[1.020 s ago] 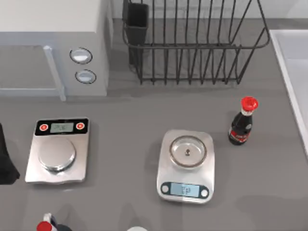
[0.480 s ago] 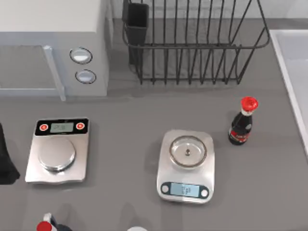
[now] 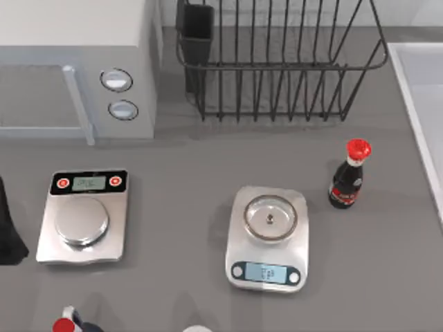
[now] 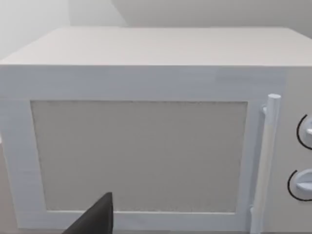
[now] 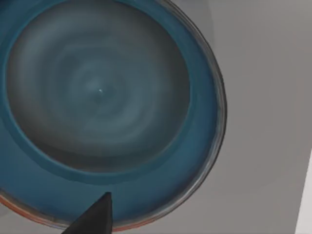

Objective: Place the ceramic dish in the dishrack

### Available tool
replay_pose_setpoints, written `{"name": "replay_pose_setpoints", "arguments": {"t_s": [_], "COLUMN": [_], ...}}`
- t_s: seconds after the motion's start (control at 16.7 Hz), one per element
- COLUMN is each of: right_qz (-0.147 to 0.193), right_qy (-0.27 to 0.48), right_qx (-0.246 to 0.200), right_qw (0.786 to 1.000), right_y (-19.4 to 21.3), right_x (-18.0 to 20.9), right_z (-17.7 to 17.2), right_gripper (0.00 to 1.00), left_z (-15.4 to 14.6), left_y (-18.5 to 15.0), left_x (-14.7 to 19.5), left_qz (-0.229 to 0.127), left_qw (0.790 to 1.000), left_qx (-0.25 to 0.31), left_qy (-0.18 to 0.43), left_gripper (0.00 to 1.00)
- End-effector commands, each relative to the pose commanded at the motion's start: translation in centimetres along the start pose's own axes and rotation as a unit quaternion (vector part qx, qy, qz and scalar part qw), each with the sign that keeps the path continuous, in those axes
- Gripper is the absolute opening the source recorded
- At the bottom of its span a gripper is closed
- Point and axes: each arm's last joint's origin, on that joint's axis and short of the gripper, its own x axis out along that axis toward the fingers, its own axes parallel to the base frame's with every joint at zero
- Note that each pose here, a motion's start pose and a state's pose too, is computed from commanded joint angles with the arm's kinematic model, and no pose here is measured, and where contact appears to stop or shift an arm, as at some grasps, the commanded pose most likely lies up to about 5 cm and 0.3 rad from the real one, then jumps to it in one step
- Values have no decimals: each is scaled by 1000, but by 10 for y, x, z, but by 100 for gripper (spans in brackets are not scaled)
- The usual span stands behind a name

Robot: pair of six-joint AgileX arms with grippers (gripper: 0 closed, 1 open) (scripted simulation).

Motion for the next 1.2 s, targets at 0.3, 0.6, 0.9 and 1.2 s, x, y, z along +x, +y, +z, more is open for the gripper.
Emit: {"name": "replay_pose_setpoints", "arguments": {"t_s": [0.3,0.6,0.9,1.2], "right_qz": [2,-1,1,1], "right_qy": [2,-2,1,1], "right_qx": [2,2,2,2], "right_qw": [1000,1000,1000,1000], "right_y": [-3,-3,-1,-1], "right_x": [31,88,100,100], "right_z": [2,1,-1,-1], "right_gripper": [100,100,100,70], "left_z": [0,0,0,0], "left_y": [0,0,0,0], "left_x": [0,0,0,0], "left_qz": [0,0,0,0], "left_qw": [1000,1000,1000,1000], "left_qx": [0,0,0,0], "left_qy": [0,0,0,0], "left_gripper": [100,100,100,100]}}
